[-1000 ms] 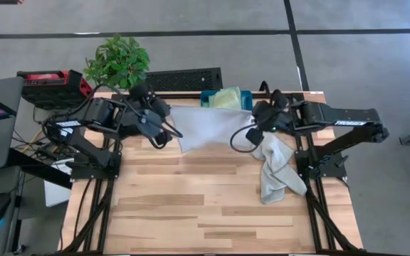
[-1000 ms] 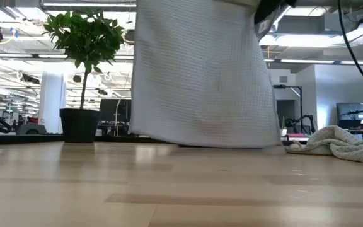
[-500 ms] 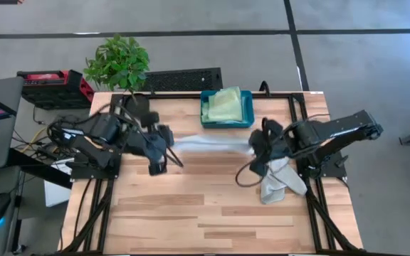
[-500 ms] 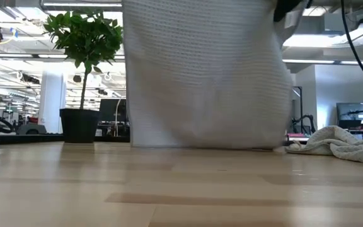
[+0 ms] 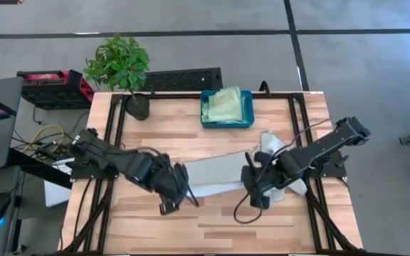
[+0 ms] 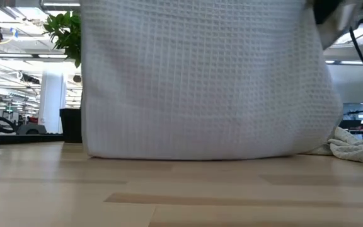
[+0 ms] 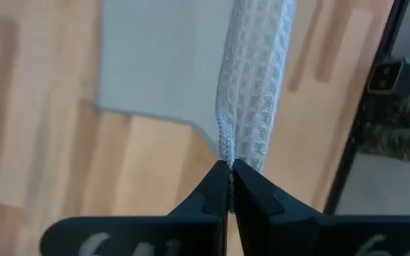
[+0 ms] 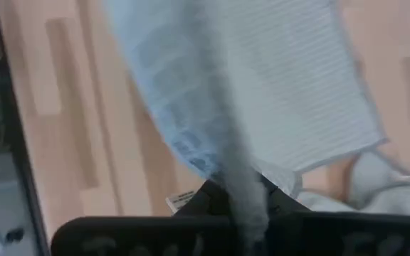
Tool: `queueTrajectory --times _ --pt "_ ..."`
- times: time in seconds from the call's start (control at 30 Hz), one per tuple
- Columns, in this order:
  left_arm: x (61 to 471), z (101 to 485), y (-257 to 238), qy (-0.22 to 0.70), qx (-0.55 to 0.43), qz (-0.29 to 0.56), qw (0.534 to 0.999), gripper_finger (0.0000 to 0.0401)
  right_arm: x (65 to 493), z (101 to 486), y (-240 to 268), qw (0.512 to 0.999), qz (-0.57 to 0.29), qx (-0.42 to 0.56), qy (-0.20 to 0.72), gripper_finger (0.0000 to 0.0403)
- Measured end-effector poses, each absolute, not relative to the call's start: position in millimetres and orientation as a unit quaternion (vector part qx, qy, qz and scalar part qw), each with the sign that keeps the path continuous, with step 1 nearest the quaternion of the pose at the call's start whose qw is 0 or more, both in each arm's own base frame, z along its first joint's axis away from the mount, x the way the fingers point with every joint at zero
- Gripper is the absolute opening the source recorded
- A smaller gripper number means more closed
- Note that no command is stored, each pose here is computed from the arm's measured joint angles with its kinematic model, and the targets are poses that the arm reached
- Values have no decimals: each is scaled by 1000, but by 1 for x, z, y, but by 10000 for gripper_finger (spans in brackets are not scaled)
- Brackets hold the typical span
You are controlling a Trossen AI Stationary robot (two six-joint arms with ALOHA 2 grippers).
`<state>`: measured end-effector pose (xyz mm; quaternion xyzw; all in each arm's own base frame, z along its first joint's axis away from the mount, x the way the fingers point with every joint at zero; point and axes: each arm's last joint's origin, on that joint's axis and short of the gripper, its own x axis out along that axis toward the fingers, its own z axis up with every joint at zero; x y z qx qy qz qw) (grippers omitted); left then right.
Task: Fold microfiber towels
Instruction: Fold the left gray towel
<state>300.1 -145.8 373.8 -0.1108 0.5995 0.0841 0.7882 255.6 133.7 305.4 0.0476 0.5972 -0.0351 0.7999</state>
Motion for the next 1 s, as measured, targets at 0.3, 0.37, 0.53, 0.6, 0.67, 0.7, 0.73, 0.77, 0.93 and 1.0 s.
queueTrajectory --times 0.3,0.37,0.53,0.6,0.67,0.7,0.73,0.77,0.93,1.0 --pt "313 332 -188 651 -109 90 746 0 265 282 163 777 6 61 627 9" --pt "315 326 -193 656 -106 94 741 0 269 274 170 771 10 67 633 13" --pt "319 318 -207 643 -129 96 749 0 275 246 193 742 21 70 666 16" --pt "322 315 -214 634 -135 90 756 0 274 236 203 732 27 62 678 11" --pt "325 309 -220 633 -140 90 756 0 272 229 209 724 19 63 687 9" --pt "325 306 -224 633 -141 87 756 0 272 228 211 722 18 68 688 9" --pt "325 303 -228 636 -138 86 754 0 270 227 214 720 16 71 690 10" --pt "326 298 -231 642 -135 86 750 0 269 227 216 719 11 75 691 12" --pt "331 282 -239 650 -121 92 745 0 264 228 219 718 -8 89 690 17" --pt "332 280 -236 643 -113 112 749 0 262 228 217 712 -23 83 697 13"
